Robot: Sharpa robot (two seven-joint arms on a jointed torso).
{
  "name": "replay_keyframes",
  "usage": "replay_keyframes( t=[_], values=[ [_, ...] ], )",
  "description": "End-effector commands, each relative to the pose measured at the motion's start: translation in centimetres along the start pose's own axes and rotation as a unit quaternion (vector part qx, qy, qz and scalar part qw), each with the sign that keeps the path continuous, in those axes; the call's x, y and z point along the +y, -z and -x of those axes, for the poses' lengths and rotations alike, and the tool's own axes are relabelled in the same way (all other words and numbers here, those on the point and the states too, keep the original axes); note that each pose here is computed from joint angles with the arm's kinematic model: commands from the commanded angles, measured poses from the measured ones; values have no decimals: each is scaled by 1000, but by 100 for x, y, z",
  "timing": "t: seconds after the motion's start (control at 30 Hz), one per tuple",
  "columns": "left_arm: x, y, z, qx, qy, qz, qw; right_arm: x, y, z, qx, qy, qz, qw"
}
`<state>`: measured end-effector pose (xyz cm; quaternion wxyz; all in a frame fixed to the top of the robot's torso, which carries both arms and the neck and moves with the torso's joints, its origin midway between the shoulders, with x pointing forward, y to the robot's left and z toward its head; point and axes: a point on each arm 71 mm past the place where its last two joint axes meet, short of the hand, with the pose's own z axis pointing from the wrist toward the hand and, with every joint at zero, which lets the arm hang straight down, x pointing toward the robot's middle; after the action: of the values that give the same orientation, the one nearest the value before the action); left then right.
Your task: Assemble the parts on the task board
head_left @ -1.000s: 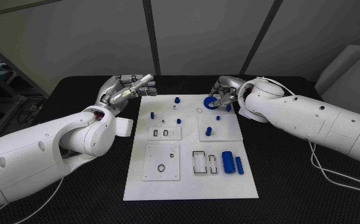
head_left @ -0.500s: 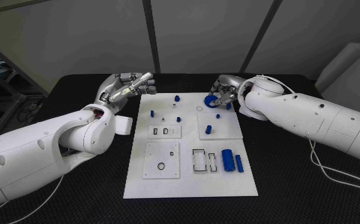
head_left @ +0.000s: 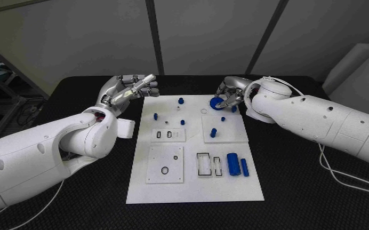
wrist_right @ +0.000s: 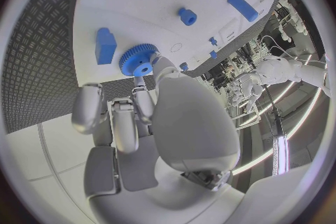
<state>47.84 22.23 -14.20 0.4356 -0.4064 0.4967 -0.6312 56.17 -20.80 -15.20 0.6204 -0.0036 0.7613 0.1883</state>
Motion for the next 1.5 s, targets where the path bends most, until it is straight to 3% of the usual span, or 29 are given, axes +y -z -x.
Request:
replay_keyframes(
  t=[0.03, 1.17, 1.5],
  values=[
    [-14, -5, 0, 2, -2, -4, 1000, 5, 4, 0, 1, 7, 3, 1000],
    [-8, -10, 5, 2, -2, -3, 1000, 0, 11, -7, 5, 14, -5, 1000],
    [-9, -7, 7, 3, -2, -3, 1000, 54, 14, 20, -18, 27, 4, 999]
  ],
)
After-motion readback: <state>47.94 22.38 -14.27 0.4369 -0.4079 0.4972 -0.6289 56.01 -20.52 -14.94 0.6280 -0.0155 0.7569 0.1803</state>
